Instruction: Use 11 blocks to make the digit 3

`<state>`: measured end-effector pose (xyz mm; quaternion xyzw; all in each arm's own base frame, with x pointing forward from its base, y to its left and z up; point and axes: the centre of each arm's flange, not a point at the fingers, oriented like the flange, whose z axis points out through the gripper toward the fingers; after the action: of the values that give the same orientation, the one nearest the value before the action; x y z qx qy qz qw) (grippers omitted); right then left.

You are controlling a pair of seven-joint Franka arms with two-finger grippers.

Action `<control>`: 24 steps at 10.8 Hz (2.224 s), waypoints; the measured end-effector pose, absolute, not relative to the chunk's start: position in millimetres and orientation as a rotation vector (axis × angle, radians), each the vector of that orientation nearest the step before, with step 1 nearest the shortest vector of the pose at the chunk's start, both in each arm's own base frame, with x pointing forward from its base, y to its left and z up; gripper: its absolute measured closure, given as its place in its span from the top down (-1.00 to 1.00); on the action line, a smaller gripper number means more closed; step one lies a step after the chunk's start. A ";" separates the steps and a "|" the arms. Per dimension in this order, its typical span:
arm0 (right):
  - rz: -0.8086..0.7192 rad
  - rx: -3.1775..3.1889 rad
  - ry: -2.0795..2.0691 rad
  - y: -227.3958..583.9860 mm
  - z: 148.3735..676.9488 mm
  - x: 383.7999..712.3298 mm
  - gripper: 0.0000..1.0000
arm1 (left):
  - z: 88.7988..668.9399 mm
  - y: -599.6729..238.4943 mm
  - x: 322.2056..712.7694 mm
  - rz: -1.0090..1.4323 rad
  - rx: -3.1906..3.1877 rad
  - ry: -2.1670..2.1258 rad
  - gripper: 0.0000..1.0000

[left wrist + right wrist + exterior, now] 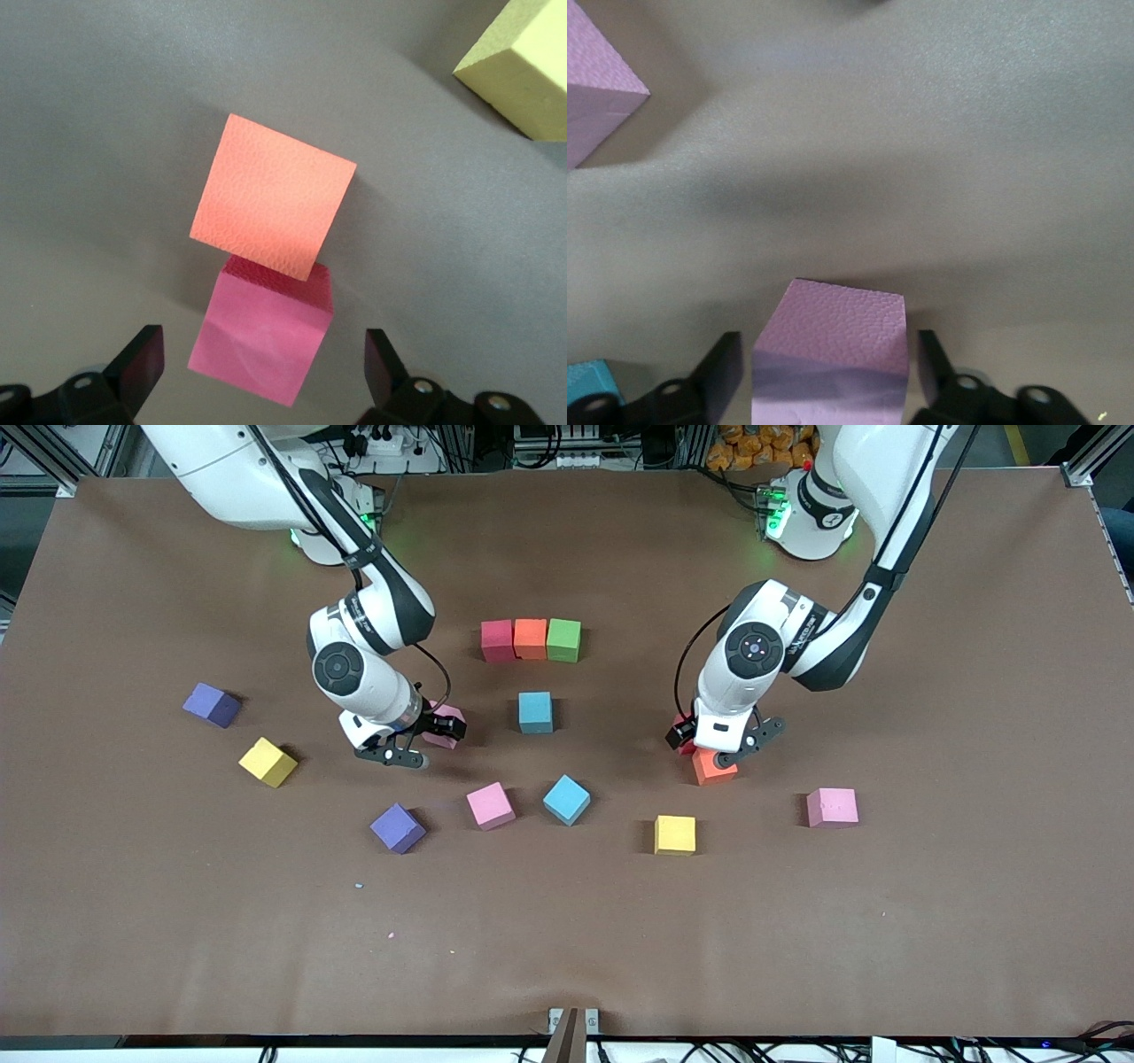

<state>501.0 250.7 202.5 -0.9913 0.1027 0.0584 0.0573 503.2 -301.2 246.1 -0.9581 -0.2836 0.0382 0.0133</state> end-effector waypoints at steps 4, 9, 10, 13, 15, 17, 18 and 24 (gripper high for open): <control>0.172 -3.005 0.311 250.9 204.8 501.8 0.08 | 240.0 -300.9 502.2 0.133 -2.979 -0.882 1.00; 0.214 -3.011 0.276 268.3 217.6 494.9 0.04 | 215.3 -304.5 501.6 0.180 -2.968 -0.875 1.00; 0.217 -3.006 0.279 279.5 224.5 490.8 0.04 | 210.9 -308.5 501.8 0.188 -2.969 -0.869 1.00; 0.214 -2.991 0.235 315.0 238.1 474.4 0.04 | 199.2 -312.9 502.8 0.167 -2.974 -0.814 1.00; 0.219 -2.991 0.193 328.6 239.3 465.4 0.04 | 195.5 -313.7 503.5 0.163 -2.980 -0.813 1.00; 0.223 -2.992 0.157 340.0 239.9 457.1 0.04 | 193.3 -313.7 503.3 0.166 -2.979 -0.813 1.00; 0.223 -2.993 0.140 345.1 239.9 453.2 0.04 | 190.7 -313.6 502.7 0.172 -2.977 -0.812 1.00; 0.177 -3.015 0.032 351.9 220.9 426.2 0.04 | 170.4 -313.0 498.8 0.202 -2.967 -0.797 1.00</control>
<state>426.2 351.9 220.9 -0.9964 0.0106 0.0586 0.0605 498.8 -313.0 170.4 -0.9633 -0.2586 0.0655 0.0312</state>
